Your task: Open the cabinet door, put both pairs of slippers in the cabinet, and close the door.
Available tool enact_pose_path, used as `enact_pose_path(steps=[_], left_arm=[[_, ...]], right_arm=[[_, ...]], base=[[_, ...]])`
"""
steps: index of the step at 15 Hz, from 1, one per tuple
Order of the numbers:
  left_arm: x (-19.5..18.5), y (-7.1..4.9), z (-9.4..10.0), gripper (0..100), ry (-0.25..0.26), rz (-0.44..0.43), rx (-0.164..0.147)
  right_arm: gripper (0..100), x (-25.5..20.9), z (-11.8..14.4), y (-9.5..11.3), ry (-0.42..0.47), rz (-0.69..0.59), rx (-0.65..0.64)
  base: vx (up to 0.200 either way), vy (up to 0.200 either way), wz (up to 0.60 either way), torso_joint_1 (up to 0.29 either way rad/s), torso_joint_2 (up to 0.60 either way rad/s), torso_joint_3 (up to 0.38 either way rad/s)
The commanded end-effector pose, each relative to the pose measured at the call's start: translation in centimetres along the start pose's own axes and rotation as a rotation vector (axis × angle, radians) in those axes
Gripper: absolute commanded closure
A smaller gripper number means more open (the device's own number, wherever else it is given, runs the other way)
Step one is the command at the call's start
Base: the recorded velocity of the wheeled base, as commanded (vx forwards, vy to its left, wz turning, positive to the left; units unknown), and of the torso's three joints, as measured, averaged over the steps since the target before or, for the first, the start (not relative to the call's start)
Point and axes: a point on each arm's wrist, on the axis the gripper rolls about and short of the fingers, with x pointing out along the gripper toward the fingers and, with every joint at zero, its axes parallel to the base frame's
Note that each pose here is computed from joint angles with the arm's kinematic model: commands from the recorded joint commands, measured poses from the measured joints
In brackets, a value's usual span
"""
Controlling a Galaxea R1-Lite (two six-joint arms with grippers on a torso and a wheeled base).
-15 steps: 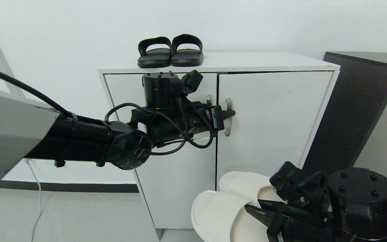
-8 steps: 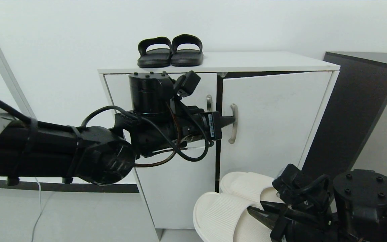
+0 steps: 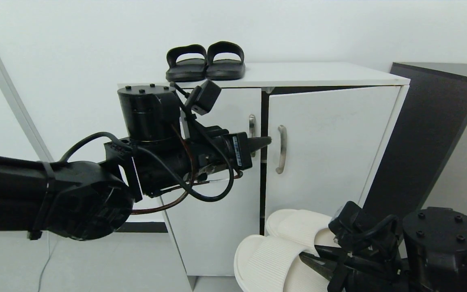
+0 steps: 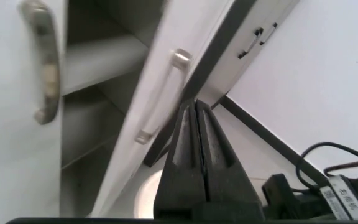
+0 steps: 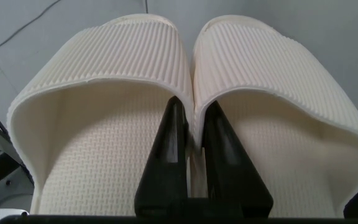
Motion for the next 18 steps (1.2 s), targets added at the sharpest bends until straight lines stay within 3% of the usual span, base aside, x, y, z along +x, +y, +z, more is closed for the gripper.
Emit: enact_pose_path(steps=[1, 3, 8, 10, 13, 16, 18], left_arm=[[0.5, 1.0, 0.0, 100, -0.002, 0.02, -0.005], [1.2, 2.1, -0.2, 100, 0.001, 0.039, -0.027], [3.7, 3.3, 0.2, 100, -0.027, 0.033, -0.088], [4.2, 3.5, 0.2, 100, -0.031, 0.031, -0.098], [4.3, 3.5, 0.2, 100, -0.032, 0.037, -0.097], [4.3, 2.8, -0.6, 100, -0.008, 0.026, -0.09], [4.2, 0.7, -2.2, 100, 0.001, 0.001, -0.023]], right_arm=[[100, 0.0, 0.0, 0.0, 0.0, 0.0, -0.002], [100, 0.0, 0.0, 0.0, 0.0, -0.002, -0.002], [100, 0.0, -0.1, 0.0, 0.006, 0.0, -0.005], [100, -0.1, -0.2, 0.3, 0.01, 0.008, -0.009], [100, -0.1, -0.4, 0.9, 0.017, 0.031, -0.019], [100, -0.3, -0.6, 1.4, 0.023, 0.05, -0.027], [100, -0.4, -0.8, 1.5, 0.028, 0.055, -0.029]], base=[[0.0, 0.0, 0.0, 0.0, 0.0, 0.0], [0.0, 0.0, 0.0, 0.0, 0.0, 0.0], [0.0, 0.0, 0.0, 0.0, 0.0, 0.0], [0.0, 0.0, 0.0, 0.0, 0.0, 0.0], [0.0, 0.0, 0.0, 0.0, 0.0, 0.0], [-0.2, 0.0, 0.0, 0.002, 0.0, 0.001], [-0.2, 0.0, 0.0, 0.002, 0.0, 0.0]])
